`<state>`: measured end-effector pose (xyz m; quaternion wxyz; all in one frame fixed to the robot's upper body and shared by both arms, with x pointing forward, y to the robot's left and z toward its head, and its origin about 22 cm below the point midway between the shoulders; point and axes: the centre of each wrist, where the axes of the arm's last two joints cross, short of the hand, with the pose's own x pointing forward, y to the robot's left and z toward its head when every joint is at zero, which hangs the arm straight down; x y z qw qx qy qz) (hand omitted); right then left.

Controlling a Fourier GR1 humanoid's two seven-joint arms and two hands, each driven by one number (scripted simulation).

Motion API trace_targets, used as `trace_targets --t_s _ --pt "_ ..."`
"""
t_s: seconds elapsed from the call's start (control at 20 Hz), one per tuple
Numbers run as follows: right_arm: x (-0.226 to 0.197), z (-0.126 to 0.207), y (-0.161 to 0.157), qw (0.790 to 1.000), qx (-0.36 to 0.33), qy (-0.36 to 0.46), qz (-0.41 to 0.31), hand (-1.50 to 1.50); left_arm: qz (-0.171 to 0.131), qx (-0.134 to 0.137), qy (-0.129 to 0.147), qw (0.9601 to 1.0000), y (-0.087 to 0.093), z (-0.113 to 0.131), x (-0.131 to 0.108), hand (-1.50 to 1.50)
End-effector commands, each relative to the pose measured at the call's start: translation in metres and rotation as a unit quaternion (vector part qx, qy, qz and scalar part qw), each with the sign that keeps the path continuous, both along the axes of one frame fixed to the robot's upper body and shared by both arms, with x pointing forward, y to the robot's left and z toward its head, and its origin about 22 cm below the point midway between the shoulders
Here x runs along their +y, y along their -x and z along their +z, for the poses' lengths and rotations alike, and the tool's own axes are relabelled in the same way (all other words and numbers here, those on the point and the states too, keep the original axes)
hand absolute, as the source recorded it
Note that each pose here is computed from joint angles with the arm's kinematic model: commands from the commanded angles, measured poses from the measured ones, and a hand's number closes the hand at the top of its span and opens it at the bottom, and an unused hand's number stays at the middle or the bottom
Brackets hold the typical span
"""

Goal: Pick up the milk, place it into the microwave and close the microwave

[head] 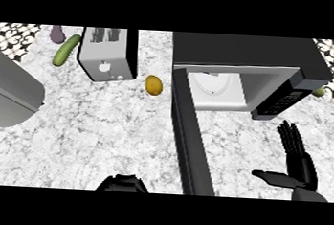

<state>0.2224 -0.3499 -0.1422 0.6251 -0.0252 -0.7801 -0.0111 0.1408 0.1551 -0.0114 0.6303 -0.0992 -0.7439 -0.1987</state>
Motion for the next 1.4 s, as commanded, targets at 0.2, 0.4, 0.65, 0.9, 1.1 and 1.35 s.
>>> trace_targets --t_s 0.2,0.4,0.65,0.9,1.1,1.35 --pt "-0.031 0.020 0.036 0.996 -0.062 -0.045 0.048 -1.50 -0.099 0.001 -0.089 0.9911 -0.014 -0.014 -0.035 1.50" --pt "-0.046 0.044 0.048 0.996 -0.067 -0.045 0.047 -1.50 -0.125 0.022 -0.069 0.9895 -0.020 -0.027 -0.077 1.50" --pt "-0.054 0.075 0.079 0.994 -0.091 -0.041 0.049 -1.50 -0.137 0.013 -0.076 0.9875 -0.017 -0.047 -0.110 1.50" --pt "-0.040 0.098 0.068 0.988 -0.108 -0.068 0.087 -1.50 -0.150 0.001 -0.086 0.9849 -0.038 -0.046 -0.129 1.50" --pt "-0.034 0.119 0.064 0.984 -0.115 -0.061 0.125 -1.50 -0.150 0.004 -0.101 0.9835 -0.049 -0.040 -0.140 1.50" --pt "-0.042 0.144 0.060 0.983 -0.116 -0.043 0.137 -1.50 -0.136 -0.008 -0.102 0.9853 -0.060 -0.026 -0.153 1.50"
